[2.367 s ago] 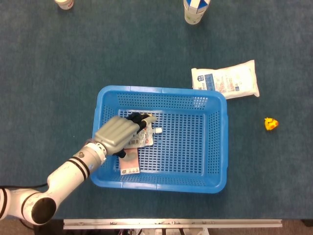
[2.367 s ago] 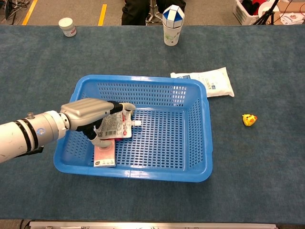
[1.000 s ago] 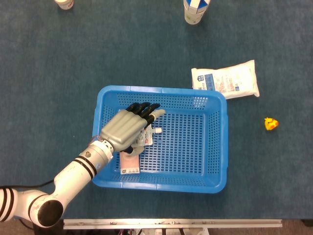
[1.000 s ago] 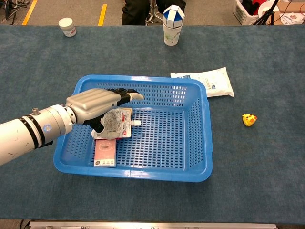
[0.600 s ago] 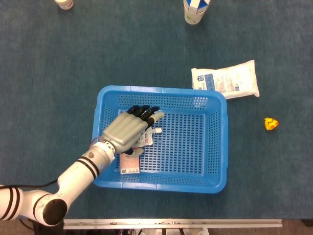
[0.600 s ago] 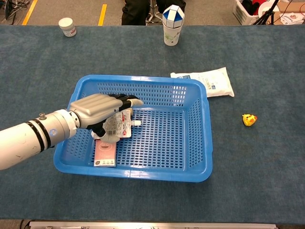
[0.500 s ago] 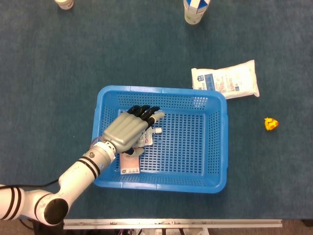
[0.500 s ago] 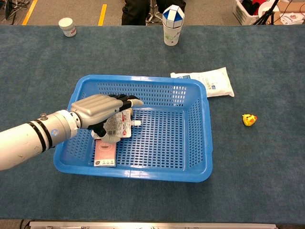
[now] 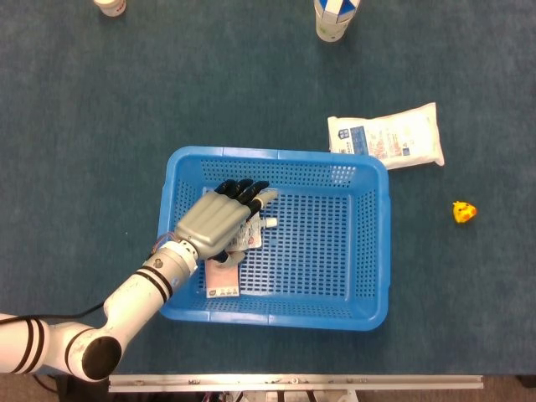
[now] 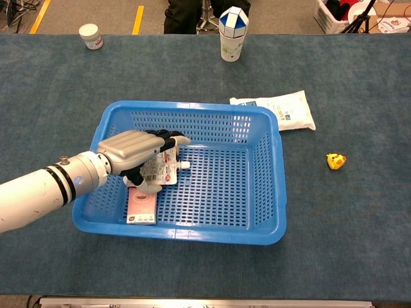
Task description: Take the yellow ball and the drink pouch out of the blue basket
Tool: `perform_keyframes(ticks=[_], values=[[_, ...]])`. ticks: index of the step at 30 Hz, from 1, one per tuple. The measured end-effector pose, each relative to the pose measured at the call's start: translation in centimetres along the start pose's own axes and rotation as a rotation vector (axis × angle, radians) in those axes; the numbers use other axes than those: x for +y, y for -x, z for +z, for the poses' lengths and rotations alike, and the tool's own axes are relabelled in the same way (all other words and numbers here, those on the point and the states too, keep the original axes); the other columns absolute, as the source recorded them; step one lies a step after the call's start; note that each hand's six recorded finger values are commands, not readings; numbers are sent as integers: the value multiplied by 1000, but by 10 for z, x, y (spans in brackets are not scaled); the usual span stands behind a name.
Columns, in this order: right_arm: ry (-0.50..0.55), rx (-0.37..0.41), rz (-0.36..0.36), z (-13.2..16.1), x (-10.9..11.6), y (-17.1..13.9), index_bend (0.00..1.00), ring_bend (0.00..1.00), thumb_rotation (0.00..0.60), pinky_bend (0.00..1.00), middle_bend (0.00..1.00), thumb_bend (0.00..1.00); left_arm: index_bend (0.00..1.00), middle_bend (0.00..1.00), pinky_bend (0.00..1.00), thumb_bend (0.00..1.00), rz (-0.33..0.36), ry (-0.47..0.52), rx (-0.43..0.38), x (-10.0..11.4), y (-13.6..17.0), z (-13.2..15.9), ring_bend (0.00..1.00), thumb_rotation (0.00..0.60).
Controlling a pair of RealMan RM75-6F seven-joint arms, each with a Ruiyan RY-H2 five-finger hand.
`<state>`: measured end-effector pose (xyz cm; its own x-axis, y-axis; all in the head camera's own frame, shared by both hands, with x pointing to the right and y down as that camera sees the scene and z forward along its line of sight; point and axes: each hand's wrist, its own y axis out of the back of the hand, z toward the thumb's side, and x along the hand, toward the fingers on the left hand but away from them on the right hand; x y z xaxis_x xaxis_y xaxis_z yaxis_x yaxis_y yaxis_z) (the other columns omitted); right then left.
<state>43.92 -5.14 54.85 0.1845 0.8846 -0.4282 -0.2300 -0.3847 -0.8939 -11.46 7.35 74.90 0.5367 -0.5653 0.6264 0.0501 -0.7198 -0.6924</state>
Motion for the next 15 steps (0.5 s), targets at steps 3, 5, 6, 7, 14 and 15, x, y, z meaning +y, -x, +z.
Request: perform_keyframes(ticks=[3, 5, 6, 7, 14, 15], values=[[1, -4, 0, -1, 0, 0, 63, 159, 600, 373, 266, 216, 0, 0, 131, 268, 2, 1, -5, -1, -1, 1, 0, 600], [-1, -5, -1, -1, 1, -1, 63, 158, 600, 373, 267, 216, 0, 0, 154, 268, 6, 0, -7, -1, -2, 1, 0, 600], [-1, -7, -1, -1, 1, -1, 63, 158, 600, 373, 267, 217, 0, 0, 169, 268, 8, -2, -8, -1, -3, 2, 0, 600], [-1, -8, -2, -1, 2, -1, 63, 158, 600, 373, 267, 217, 0, 0, 178, 268, 10, -2, -10, -1, -3, 2, 0, 600], [0, -13, -2, -3, 3, -1, 63, 158, 600, 373, 267, 217, 3, 28, 277, 268, 15, -4, -12, -4, -8, 2, 0, 600], [0, -14, -1, -3, 3, 0, 63, 158, 600, 373, 268, 217, 12, 39, 298, 268, 16, -6, -11, -4, -8, 2, 4, 600]])
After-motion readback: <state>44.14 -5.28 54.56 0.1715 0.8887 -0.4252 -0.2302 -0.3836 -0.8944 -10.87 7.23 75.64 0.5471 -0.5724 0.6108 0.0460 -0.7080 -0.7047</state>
